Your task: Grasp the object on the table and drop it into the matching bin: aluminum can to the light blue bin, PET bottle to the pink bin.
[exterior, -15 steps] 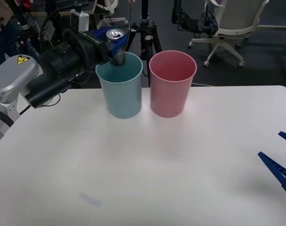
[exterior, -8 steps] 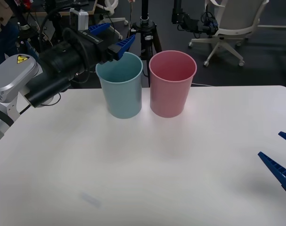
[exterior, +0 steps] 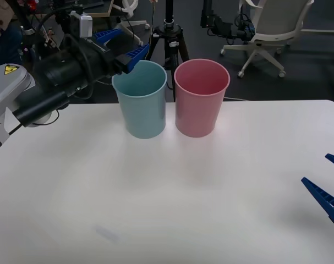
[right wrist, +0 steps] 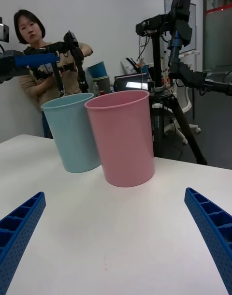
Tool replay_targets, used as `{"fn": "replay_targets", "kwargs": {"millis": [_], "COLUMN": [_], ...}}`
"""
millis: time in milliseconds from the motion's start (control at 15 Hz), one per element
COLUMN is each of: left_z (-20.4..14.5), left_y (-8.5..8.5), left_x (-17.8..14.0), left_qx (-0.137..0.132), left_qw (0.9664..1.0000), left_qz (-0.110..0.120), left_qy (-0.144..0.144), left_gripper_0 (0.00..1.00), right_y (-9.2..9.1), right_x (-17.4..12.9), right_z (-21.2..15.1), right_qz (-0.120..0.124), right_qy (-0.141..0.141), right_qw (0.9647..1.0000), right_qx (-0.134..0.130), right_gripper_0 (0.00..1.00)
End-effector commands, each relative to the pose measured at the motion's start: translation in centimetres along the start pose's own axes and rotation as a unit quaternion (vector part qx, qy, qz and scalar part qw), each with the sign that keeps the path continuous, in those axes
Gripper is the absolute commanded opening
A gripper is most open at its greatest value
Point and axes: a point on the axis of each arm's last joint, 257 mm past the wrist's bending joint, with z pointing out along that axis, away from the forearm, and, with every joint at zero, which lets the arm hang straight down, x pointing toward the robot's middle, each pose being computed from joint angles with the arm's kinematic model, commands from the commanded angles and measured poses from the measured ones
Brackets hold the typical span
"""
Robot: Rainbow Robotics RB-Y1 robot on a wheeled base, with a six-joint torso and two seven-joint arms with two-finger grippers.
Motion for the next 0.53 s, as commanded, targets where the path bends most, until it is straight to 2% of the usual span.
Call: {"fn": "replay_targets", "kwargs": {"millis": [67, 533], "left_z": [-2.5, -11.7], "left_y": [0.1, 0.9], "left_x": [-0.8, -1.0], "left_qx": [0.005, -0.016], "left_qw": [1.0000, 0.9997], "left_qz": [-0.004, 0.012], "left_qy": [-0.004, -0.012], "left_gripper_0": [1.00, 1.00], "right_y": [0.0, 0.0], "right_x": [0.0, 0.0], "right_z": [0.0, 0.0], "right_qz": [0.000, 0.000], "right_qy": [0.000, 0.000], "right_qw": [1.0000, 1.0000], "right_qx": [0.000, 0.000], "right_gripper_0": [1.00, 1.00]}}
